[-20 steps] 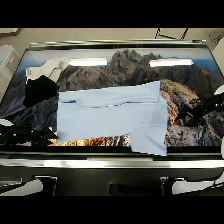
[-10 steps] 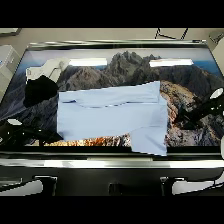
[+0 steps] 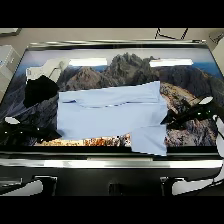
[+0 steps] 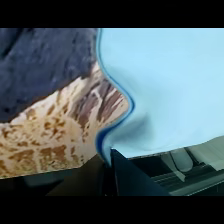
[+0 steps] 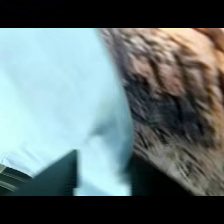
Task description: Fold the clothes and pants, and hang the long-sleeved shirts on hangers.
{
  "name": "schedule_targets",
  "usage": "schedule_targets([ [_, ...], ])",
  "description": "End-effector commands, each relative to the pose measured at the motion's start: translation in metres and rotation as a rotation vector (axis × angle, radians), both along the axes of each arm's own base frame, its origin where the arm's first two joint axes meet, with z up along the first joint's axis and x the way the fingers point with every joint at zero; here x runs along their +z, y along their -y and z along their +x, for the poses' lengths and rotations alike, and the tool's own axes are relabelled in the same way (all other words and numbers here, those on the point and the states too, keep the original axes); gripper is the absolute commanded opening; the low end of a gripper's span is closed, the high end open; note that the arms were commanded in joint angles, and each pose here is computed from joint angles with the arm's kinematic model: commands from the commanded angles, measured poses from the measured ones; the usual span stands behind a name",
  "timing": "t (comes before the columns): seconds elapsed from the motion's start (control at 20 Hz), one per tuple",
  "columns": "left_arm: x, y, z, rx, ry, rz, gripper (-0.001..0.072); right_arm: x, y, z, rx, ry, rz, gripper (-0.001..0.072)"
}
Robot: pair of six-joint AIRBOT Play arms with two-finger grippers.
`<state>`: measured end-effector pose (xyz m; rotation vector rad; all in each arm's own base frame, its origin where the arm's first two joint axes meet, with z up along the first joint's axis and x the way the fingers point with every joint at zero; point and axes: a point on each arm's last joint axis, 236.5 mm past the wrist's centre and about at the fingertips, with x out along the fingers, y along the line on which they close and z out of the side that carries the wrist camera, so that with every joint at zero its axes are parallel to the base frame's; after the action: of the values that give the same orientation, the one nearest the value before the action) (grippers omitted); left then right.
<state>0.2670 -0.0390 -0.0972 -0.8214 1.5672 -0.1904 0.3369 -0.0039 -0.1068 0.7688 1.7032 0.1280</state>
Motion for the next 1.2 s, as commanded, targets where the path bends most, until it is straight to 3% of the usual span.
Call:
schedule_targets([
  [0.0,0.011,0.001,0.005,-0.002,0.034,0.0,0.0026,-0.005,-0.026,0.011,0.07,0.036,0.001,0.0043],
  [0.2,0.113,-0.028,0.081,0.003,0.388,0.132,0.0024,0.1,-0.011,0.079,0.118,0.351,-0.093,0.0039],
  [0.3,0.25,-0.046,0.131,0.035,0.765,0.262,0.0025,0.221,0.005,0.13,0.093,0.707,-0.225,0.0039],
  [0.4,0.42,-0.054,0.138,0.09,1.187,0.421,0.0026,0.396,0.021,0.141,0.031,1.165,-0.429,0.0039],
  [0.55,0.604,-0.038,0.07,0.157,1.647,0.593,0.0026,0.601,0.03,0.05,-0.068,1.677,-0.755,0.0039],
  [0.65,0.653,-0.02,0.021,0.17,1.792,0.628,0.0026,0.658,0.024,-0.025,-0.132,1.82,-0.861,0.004],
  [0.9,0.706,0.002,-0.053,0.256,1.994,0.629,0.0024,0.712,0.009,-0.137,-0.223,1.996,-0.983,0.004],
  [1.15,0.711,0.005,-0.063,0.284,1.994,0.59,0.0023,0.715,0.016,-0.144,-0.3,1.992,-0.961,0.004],
])
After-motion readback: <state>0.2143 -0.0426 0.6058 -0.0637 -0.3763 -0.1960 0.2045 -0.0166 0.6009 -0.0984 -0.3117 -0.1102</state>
